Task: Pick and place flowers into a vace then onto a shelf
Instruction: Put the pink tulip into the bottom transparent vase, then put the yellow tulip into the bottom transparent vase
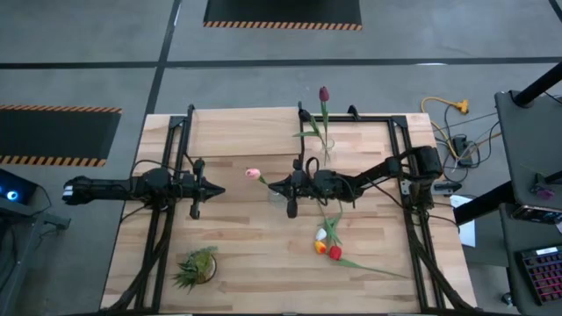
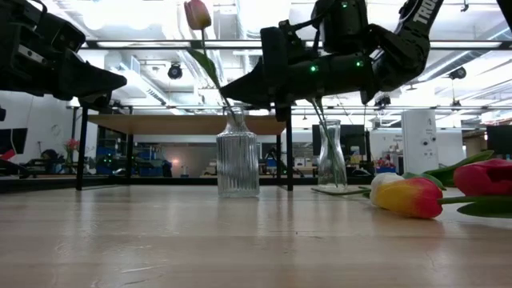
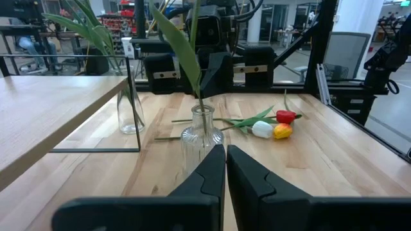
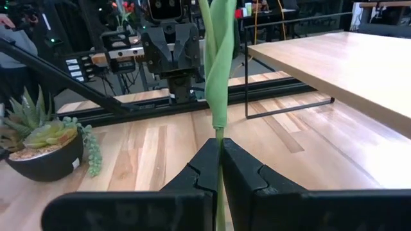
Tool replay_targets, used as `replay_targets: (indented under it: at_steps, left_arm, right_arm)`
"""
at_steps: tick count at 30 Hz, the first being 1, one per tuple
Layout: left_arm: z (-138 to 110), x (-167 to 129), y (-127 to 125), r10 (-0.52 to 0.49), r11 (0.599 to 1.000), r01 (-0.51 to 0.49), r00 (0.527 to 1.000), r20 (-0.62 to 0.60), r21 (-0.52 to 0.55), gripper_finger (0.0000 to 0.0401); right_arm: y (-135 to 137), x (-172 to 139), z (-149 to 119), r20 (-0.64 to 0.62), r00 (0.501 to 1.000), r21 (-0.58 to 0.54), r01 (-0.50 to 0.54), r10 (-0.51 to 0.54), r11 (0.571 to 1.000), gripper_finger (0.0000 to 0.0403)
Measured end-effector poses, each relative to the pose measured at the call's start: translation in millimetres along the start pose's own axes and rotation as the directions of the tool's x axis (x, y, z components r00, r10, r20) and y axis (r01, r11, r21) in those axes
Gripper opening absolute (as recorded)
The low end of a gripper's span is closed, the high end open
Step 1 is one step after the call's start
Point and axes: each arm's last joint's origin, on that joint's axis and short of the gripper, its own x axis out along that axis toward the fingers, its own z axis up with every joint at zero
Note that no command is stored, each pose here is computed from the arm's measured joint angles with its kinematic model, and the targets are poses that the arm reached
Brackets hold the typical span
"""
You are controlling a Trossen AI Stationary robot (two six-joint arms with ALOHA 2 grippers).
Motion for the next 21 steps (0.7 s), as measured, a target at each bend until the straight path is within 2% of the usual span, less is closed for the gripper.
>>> replay_targets:
  at_steps: [7, 17, 21]
  left_arm:
    - [-0.1, 0.0, 0.0, 0.0, 1.0, 0.0, 1.0, 0.0, 0.0, 0.0]
    - [0.0, 0.0, 0.0, 0.0, 1.0, 0.0, 1.0, 0.0, 0.0, 0.0]
    - [0.0, 0.0, 0.0, 0.0, 1.0, 0.0, 1.0, 0.001, 0.0, 0.0]
  right_arm:
    - [-0.3, -2.7, -0.1, -0.01, 1.0, 0.021, 0.001, -0.001, 1.0, 0.0026]
    - [-0.6, -3.6, -1.2, -0.022, 1.0, 0.038, 0.002, -0.002, 0.999, 0.0129]
    - [1.3, -6.9, 7.6, -0.025, 0.999, 0.039, -0.031, 0.032, 0.999, 0.0161]
